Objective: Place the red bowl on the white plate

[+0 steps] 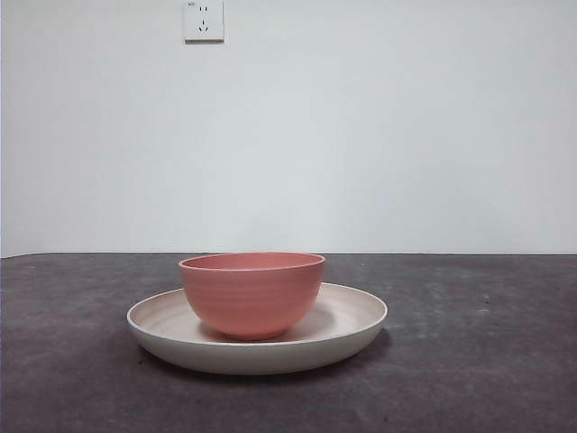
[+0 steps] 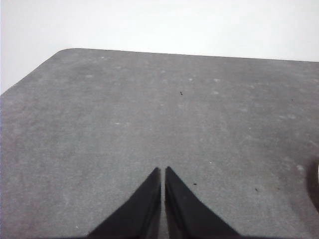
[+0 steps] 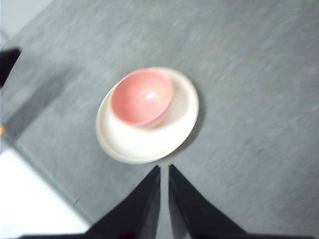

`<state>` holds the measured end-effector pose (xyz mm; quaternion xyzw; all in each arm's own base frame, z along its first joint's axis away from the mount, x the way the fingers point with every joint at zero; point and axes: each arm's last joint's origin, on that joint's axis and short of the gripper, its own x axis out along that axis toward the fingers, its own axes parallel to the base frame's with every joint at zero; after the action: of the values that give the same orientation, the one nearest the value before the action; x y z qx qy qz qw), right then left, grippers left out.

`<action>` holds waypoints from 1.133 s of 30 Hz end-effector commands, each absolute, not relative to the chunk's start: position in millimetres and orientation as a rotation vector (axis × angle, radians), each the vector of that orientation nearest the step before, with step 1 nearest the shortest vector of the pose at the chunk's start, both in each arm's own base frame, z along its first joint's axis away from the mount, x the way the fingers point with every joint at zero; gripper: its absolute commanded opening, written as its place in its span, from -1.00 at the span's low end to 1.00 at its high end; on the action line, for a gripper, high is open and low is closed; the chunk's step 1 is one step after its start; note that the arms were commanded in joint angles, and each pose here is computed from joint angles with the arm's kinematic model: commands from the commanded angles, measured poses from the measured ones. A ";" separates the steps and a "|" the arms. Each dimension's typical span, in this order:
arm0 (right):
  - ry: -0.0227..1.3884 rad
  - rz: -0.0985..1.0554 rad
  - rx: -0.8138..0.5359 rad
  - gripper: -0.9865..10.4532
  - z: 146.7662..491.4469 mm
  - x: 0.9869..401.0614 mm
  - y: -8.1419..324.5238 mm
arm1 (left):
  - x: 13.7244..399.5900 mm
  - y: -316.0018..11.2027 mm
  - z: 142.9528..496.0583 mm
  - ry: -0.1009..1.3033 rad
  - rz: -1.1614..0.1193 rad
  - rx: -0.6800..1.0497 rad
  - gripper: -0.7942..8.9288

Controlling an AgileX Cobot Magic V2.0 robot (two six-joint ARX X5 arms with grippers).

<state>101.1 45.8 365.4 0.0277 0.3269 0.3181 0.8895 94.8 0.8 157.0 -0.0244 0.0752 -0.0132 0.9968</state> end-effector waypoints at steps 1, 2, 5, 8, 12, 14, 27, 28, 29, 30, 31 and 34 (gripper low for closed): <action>0.595 0.644 0.078 -0.79 360.2 98.5 38.3 | 95.6 0.8 149.4 0.178 -0.024 -0.046 -0.81; 0.548 0.632 0.077 -0.79 355.6 97.8 35.0 | 95.6 0.8 149.4 0.178 -0.024 -0.046 -0.80; 0.379 0.518 0.066 -0.79 331.9 98.0 22.7 | 95.6 0.8 149.4 0.178 -0.024 -0.046 -0.81; 0.245 0.364 0.050 -0.79 297.7 97.6 9.6 | 95.6 0.8 149.4 0.178 -0.024 -0.046 -0.81; 0.181 0.237 0.043 -0.79 248.4 93.2 -1.1 | 95.6 0.8 149.4 0.178 -0.024 -0.046 -0.81; 0.167 0.175 0.036 -0.79 228.2 92.8 -4.4 | 95.6 0.8 149.4 0.178 -0.024 -0.046 -0.80; 0.185 -0.100 0.003 -0.79 165.3 93.8 -10.3 | 95.6 0.8 149.4 0.178 -0.024 -0.046 -0.81; 0.187 -0.110 0.002 -0.79 163.1 93.8 -10.5 | 95.6 0.8 149.4 0.178 -0.024 -0.046 -0.81; 0.190 -0.113 0.002 -0.79 161.1 93.8 -10.6 | 95.6 0.8 149.4 0.178 -0.024 -0.046 -0.81; 0.196 -0.113 0.002 -0.79 158.2 94.1 -10.6 | 95.6 0.8 149.4 0.178 -0.024 -0.046 -0.80; 0.200 -0.112 0.003 -0.79 155.4 94.2 -10.6 | 95.6 0.8 149.4 0.178 -0.024 -0.046 -0.80; 0.199 -0.111 0.003 -0.79 150.1 94.8 -10.6 | 95.6 0.8 149.4 0.178 -0.024 -0.046 -0.81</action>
<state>94.4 -10.6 153.0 0.0050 0.1001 -0.0548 0.9935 94.8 0.8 156.9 -0.0246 0.0758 -0.0132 0.9967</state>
